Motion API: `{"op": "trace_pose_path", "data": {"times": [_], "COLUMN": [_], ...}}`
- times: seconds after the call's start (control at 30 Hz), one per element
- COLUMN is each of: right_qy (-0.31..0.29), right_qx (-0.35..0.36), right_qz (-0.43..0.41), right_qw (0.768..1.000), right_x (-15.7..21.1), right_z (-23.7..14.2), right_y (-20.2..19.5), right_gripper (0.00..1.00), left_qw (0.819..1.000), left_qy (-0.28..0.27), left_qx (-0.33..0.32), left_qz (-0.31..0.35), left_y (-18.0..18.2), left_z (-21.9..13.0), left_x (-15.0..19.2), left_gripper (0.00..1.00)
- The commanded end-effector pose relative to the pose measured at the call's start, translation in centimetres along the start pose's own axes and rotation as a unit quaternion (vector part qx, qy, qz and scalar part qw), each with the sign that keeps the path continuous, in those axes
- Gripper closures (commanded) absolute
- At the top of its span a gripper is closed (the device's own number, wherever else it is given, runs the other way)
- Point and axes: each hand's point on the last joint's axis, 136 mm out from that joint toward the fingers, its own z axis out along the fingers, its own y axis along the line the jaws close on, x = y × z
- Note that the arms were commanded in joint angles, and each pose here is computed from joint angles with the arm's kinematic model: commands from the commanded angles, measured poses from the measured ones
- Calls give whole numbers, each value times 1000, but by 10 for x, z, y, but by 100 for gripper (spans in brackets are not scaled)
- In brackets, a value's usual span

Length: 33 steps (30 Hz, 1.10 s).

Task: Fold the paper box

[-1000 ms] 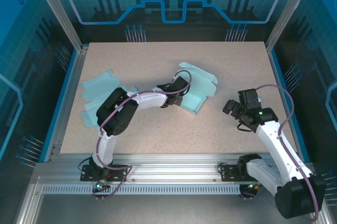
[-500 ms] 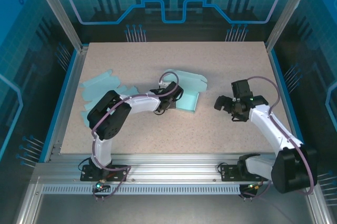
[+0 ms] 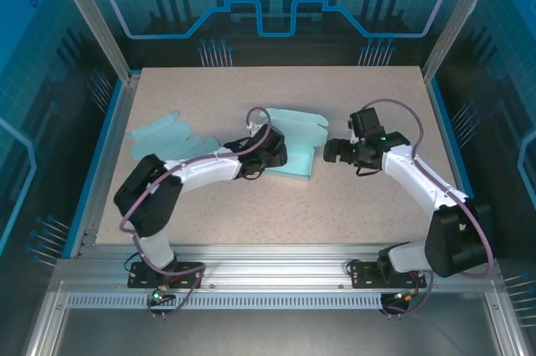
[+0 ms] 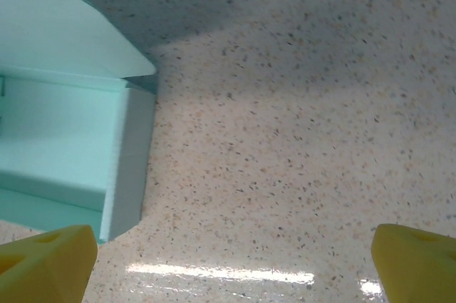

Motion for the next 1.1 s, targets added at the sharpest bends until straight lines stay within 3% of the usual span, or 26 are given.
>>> {"op": "trace_pose_path", "data": {"times": [0.0, 0.2, 0.33, 0.43, 0.77, 1.07], "right_qy": [-30, -48, -60, -71, -54, -53], "right_qx": [-29, -55, -69, -76, -92, -104], "right_qz": [-55, -93, -117, -126, -137, -138], "right_qw": [998, 993, 989, 987, 985, 984], "right_x": [-20, -38, -51, -58, -68, -76], "right_z": [-10, -9, -7, -6, 19, 36], "right_y": [18, 33, 42, 46, 56, 62], "right_gripper": [0, 11, 18, 18, 35, 40], "left_qw": [998, 985, 977, 975, 969, 969], "left_qy": [-52, -75, -78, -58, -38, -43], "left_qx": [35, 103, 145, 143, 157, 144], "left_qz": [20, 117, 138, 162, 189, 194], "left_y": [-4, 2, 10, 18, 12, 13], "left_z": [-30, -36, -21, -3, 22, 35], "left_x": [-37, -77, -93, -94, -87, -93], "left_gripper": [18, 20, 25, 28, 31, 33]}}
